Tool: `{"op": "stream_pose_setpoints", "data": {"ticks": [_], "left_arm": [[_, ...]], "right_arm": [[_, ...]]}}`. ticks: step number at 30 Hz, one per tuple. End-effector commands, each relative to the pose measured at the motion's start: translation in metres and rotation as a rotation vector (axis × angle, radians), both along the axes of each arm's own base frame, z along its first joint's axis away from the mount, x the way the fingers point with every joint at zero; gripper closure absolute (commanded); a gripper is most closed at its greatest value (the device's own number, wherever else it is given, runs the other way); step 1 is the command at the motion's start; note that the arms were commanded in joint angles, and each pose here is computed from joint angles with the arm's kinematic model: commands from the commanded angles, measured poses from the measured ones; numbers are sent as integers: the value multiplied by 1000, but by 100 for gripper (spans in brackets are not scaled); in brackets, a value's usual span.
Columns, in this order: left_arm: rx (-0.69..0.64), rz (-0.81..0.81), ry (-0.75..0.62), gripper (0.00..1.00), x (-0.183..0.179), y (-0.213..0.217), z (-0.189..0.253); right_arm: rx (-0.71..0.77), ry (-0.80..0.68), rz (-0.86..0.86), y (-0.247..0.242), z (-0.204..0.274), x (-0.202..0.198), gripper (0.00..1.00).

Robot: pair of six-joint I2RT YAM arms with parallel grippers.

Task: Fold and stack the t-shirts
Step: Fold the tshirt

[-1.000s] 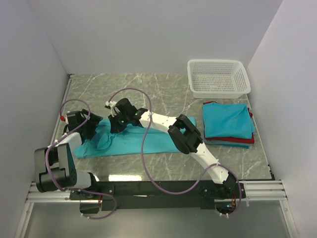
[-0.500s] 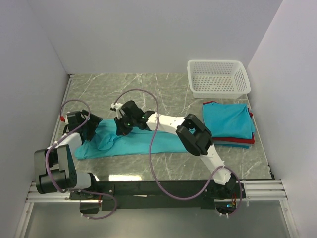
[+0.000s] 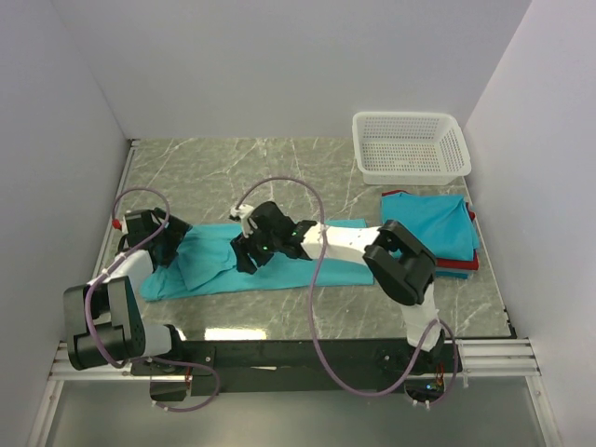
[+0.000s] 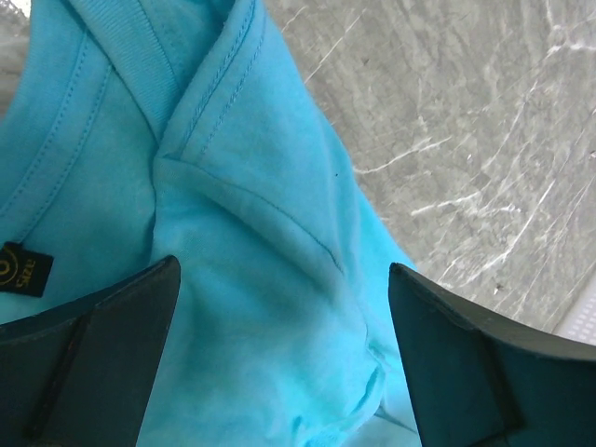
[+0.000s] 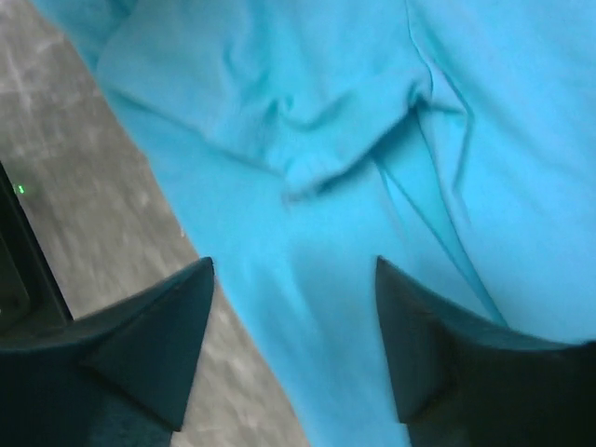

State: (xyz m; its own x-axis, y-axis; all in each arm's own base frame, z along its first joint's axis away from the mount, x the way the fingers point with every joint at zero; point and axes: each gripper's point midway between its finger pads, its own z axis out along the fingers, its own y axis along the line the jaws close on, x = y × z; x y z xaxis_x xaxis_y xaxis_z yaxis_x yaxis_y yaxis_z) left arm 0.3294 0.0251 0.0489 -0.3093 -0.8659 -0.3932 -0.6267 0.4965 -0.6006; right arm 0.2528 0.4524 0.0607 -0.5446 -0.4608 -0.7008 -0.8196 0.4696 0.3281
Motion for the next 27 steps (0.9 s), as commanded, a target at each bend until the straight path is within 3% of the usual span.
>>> {"op": "stream_pose_setpoints", "data": {"ticks": [1,3,8,14,21,27], "left_arm": [[42,-12,-26,1,3,6,19],[36,-4,-37,1,2,5,24],[32,-4,-101,1,-2,1,55],[-33,-43,-183,1,-7,-20,73],[-41,-124,-114,1,-2,-45,47],[-42,-118,-56,1,26,-41,13]], "right_arm": [[120,-98,-28,-3,55,0,21],[143,-129,-121,-13,74,8,14],[130,-131,-354,-62,90,43,12],[52,-44,-628,-152,59,92,11],[-85,54,-802,-218,12,112,10],[-171,166,-818,-230,-27,102,10]]}}
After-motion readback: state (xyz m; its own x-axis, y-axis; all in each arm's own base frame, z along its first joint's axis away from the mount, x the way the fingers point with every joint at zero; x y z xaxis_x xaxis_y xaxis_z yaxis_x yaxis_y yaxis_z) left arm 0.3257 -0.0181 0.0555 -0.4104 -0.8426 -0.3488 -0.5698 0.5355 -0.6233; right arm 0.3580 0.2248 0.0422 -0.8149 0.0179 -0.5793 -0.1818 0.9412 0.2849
